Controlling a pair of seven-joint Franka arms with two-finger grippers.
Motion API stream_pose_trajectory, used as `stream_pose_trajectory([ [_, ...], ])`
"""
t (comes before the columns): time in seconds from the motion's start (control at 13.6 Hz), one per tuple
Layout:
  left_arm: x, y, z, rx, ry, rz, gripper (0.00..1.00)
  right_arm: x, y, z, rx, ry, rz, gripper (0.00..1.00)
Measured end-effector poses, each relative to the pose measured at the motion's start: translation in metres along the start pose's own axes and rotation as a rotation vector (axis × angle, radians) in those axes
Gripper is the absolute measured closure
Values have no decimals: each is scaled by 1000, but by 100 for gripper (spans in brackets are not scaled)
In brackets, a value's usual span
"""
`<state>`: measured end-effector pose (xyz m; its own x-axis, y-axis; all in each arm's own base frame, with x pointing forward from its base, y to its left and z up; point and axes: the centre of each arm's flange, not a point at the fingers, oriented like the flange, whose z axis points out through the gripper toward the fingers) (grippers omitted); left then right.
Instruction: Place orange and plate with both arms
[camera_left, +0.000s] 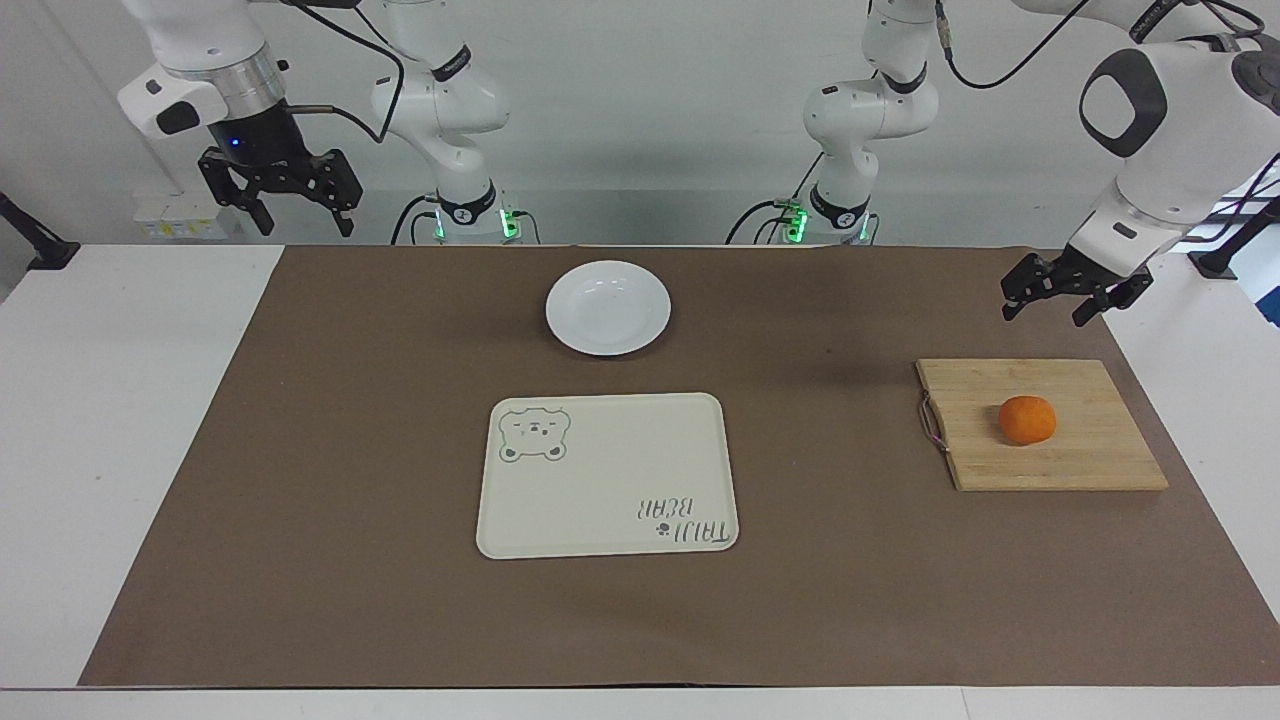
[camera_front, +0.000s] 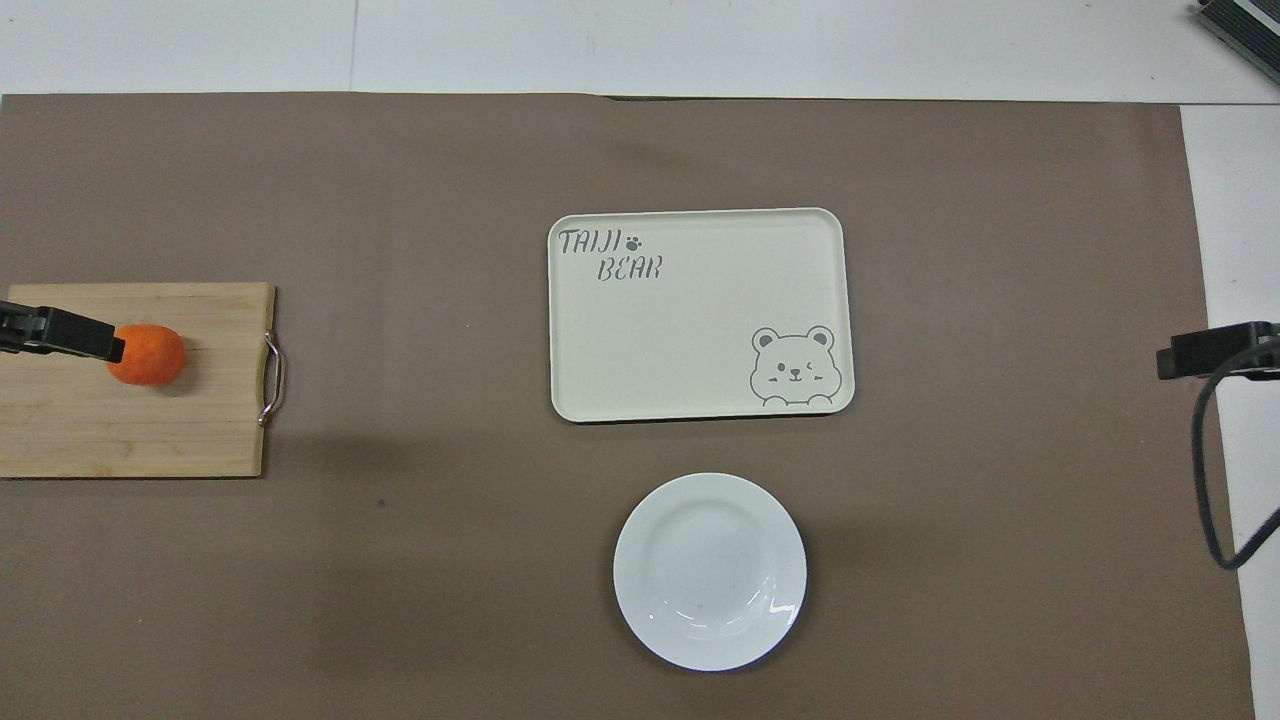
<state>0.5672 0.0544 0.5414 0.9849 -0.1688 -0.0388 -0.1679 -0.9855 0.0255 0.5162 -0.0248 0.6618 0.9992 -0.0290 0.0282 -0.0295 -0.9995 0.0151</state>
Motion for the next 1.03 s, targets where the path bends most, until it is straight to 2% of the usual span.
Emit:
stream_pose_trajectory([
  [0.44, 20, -42, 54, -5, -7, 31, 0, 0, 0, 0, 0, 0, 0, 0],
  [0.73, 27, -80, 104, -9, -9, 43, 0, 0, 0, 0, 0, 0, 0, 0],
  [1.03, 23, -82, 144, -5, -1, 43, 0, 0, 0, 0, 0, 0, 0, 0],
])
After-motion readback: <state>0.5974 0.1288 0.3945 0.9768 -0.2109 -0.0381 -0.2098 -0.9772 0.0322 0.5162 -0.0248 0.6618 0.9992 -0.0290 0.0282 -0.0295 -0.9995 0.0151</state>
